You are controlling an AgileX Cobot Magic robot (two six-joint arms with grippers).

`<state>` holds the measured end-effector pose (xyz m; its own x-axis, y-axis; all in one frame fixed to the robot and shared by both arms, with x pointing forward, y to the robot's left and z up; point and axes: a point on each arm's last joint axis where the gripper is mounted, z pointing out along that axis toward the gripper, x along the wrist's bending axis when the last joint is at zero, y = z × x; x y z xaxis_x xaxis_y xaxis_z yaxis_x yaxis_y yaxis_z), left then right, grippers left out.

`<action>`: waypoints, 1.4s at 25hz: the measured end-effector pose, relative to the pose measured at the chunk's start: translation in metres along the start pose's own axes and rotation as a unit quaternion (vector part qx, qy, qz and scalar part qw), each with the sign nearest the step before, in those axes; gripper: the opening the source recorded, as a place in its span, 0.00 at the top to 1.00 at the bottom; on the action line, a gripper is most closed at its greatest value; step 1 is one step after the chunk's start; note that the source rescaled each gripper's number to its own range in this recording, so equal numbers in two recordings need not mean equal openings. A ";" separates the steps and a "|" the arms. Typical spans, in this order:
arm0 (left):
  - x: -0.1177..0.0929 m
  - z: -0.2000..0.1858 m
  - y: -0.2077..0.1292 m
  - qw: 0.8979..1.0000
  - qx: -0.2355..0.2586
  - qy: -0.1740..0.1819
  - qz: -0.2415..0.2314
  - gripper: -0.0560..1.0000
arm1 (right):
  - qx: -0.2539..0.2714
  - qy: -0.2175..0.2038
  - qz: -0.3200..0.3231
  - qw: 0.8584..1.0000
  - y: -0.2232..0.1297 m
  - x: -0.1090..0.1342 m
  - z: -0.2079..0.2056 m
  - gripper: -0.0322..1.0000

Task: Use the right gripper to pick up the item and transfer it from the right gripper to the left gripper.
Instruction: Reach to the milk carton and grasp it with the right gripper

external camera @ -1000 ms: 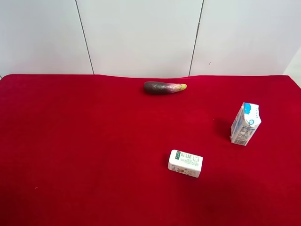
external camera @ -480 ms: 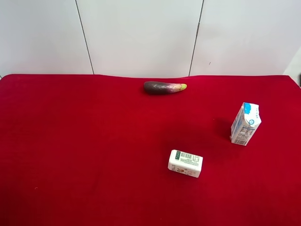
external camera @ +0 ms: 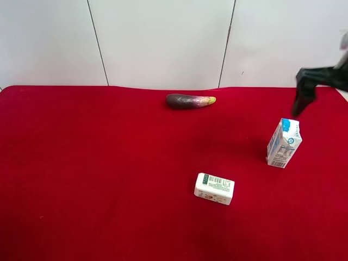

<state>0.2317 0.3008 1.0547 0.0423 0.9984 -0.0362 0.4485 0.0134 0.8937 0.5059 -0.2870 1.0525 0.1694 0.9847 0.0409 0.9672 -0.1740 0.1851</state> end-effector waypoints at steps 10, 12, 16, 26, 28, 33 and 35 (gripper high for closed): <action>0.000 0.000 0.000 1.000 0.000 0.000 0.000 0.00 | 0.010 -0.002 0.001 1.000 0.029 0.006 0.060 0.00; 0.000 0.000 0.000 1.000 0.000 0.000 0.000 0.00 | 0.010 -0.002 0.001 1.000 0.033 0.007 0.069 0.00; 0.000 0.000 0.000 1.000 0.000 0.000 0.000 0.00 | 0.012 -0.003 0.001 1.000 0.038 0.008 0.086 0.00; 0.000 0.000 0.000 1.000 0.000 0.000 0.000 0.00 | 0.014 -0.003 0.001 1.000 0.043 0.010 0.106 0.00; 0.000 0.000 0.000 1.000 0.000 0.000 0.000 0.00 | 0.022 -0.003 0.008 1.000 0.043 0.010 0.110 0.01; 0.000 0.000 0.000 1.000 0.000 0.000 0.000 0.00 | 0.028 -0.004 0.027 0.999 0.043 0.010 0.113 0.16; 0.000 0.000 0.000 1.000 0.000 0.000 0.000 0.00 | 0.028 -0.004 0.027 0.999 0.043 0.010 0.113 0.22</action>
<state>0.2317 0.3008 1.0547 0.0423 0.9984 -0.0362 0.4485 0.0134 0.8937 0.5702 -0.2837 0.9496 0.2222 0.9741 0.0412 0.9657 -0.2257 0.1283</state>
